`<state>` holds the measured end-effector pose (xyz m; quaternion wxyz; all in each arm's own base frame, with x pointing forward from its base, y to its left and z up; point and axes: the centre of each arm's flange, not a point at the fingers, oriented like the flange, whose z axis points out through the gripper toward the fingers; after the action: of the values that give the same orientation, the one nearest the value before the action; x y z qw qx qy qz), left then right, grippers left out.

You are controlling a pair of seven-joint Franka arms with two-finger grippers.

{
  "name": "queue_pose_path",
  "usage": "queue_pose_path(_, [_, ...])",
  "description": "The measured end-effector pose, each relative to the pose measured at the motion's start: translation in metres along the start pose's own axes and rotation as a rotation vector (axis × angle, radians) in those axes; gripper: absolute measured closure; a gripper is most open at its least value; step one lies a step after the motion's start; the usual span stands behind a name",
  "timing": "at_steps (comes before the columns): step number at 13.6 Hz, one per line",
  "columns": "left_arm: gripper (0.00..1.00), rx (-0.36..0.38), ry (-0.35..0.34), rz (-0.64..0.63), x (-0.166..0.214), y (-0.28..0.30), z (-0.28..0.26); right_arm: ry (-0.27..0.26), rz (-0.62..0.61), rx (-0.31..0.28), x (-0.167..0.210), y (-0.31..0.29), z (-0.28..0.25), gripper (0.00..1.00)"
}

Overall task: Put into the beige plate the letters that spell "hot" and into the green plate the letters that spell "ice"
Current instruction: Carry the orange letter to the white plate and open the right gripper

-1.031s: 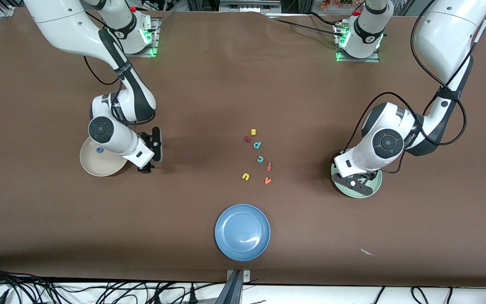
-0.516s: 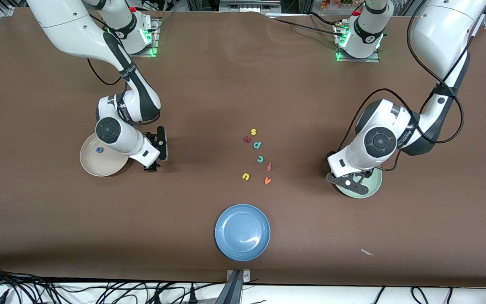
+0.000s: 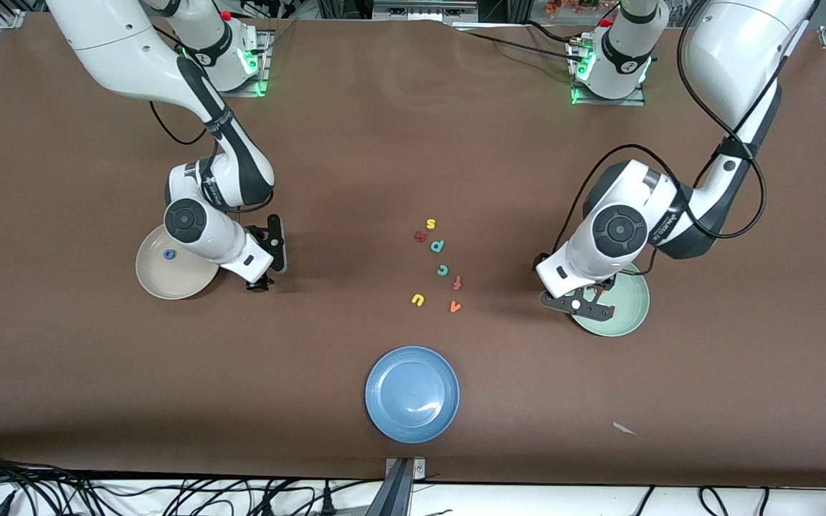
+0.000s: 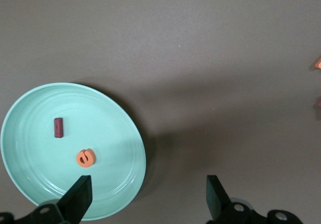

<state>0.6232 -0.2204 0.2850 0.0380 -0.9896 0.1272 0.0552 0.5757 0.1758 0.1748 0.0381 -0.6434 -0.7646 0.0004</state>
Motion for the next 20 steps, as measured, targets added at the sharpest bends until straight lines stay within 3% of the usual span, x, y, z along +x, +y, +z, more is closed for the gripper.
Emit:
queue_pose_path(1, [0.0,-0.001,-0.004,-0.013,0.0,0.002,0.003,0.0,-0.005,-0.001,0.0,0.0,0.0,0.21])
queue_pose_path(3, [0.0,-0.004,-0.015,-0.043,-0.001,0.013,0.01,0.001,-0.013,-0.012,0.0,0.001,-0.001,0.38])
queue_pose_path(4, [0.0,-0.005,-0.019,-0.047,-0.001,0.02,0.013,0.001,-0.016,-0.012,0.0,0.001,-0.001,0.38])
queue_pose_path(6, [0.0,-0.005,-0.025,-0.05,-0.002,0.03,0.017,0.002,-0.019,-0.022,0.0,0.002,-0.003,0.55])
queue_pose_path(9, [0.0,-0.014,-0.009,-0.042,-0.001,0.04,0.019,0.002,-0.021,-0.024,0.0,0.003,-0.003,0.64])
queue_pose_path(10, [0.0,-0.018,0.0,-0.041,0.0,0.041,0.018,0.002,-0.022,-0.025,0.0,0.003,-0.004,0.77])
queue_pose_path(12, [0.0,-0.02,0.004,-0.04,0.001,0.041,0.018,0.002,-0.022,-0.026,0.0,0.003,-0.004,0.81])
queue_pose_path(20, [0.0,-0.025,0.006,-0.002,-0.001,0.068,0.022,0.002,-0.006,-0.025,-0.001,0.003,-0.005,0.81])
